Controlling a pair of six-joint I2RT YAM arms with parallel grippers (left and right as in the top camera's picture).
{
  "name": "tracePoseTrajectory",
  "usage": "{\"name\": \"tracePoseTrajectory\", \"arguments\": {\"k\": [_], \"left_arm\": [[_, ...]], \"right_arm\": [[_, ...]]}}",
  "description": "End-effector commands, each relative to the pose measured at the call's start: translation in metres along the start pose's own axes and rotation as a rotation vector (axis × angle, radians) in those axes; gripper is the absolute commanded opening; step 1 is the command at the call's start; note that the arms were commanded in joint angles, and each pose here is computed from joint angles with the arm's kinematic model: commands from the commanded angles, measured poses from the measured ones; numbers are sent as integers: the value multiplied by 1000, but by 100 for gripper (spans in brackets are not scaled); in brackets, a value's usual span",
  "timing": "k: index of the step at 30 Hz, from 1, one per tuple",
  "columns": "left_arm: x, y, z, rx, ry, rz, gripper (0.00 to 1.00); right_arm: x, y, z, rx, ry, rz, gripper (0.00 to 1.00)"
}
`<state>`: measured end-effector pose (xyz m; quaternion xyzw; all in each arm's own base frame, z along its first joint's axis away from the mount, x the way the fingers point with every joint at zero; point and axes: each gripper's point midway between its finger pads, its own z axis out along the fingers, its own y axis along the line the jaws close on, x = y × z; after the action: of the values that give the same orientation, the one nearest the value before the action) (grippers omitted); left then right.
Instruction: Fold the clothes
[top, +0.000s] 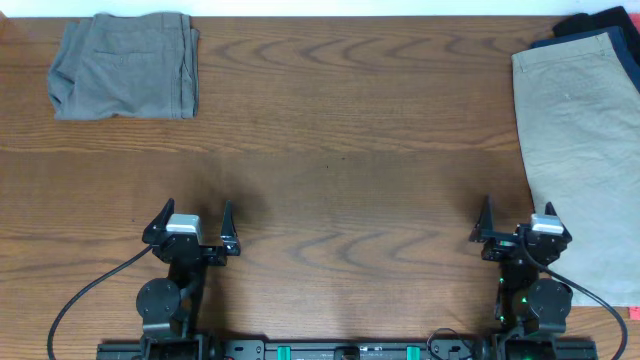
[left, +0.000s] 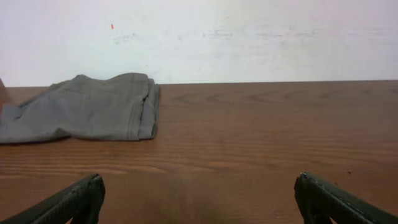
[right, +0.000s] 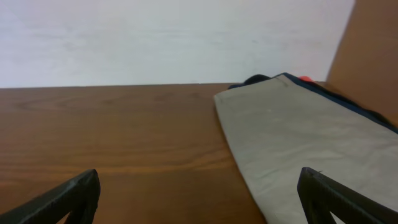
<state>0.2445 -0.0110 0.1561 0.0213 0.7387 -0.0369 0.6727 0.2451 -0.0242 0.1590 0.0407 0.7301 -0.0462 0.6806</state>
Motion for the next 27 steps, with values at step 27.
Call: {"name": "tracePoseTrajectory", "arguments": {"k": [27], "left_arm": [[15,0,1,2,42,0,98]], "right_arm": [[2,5,0,-34,1,-16,99]]}}
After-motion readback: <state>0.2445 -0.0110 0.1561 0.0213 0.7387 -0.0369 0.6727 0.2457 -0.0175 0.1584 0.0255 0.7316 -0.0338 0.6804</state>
